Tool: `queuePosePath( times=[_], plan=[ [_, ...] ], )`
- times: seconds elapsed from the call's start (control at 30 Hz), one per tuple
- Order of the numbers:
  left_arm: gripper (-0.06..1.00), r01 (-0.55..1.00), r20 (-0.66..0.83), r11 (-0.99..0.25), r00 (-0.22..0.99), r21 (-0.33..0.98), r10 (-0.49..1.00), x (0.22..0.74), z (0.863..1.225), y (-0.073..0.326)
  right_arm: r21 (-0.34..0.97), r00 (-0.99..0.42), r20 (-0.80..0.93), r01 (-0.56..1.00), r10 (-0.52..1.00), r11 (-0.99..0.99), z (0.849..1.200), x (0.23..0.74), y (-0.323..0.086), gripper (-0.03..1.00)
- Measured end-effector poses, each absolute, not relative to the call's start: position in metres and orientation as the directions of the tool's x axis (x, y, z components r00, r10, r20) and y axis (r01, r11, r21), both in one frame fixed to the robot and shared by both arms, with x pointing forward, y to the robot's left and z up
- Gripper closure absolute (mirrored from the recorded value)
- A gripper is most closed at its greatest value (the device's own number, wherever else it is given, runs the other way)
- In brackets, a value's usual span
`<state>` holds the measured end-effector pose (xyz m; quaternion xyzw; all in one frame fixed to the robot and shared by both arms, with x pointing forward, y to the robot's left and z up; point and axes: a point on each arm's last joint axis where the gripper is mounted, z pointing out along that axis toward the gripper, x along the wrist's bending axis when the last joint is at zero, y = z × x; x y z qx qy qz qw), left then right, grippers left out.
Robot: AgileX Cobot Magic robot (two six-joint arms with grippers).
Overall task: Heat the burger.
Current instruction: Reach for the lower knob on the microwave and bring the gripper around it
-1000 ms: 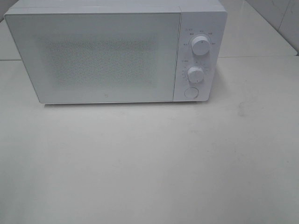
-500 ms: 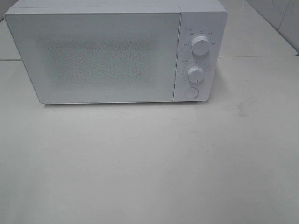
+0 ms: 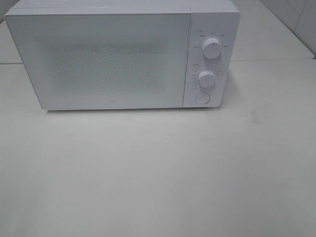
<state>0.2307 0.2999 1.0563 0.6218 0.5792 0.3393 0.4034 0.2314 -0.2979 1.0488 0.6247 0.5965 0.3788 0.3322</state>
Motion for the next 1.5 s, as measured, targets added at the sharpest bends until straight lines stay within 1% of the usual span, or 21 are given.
queuePosePath(
  times=[1.5],
  plan=[
    [-0.04,0.447,-0.045,-0.004,0.099,0.895,0.994,0.2307,1.0563,0.2999,0.867,0.001,0.077,0.494,0.997,-0.068,1.0488,0.2314,-0.2979,0.21]
  ],
)
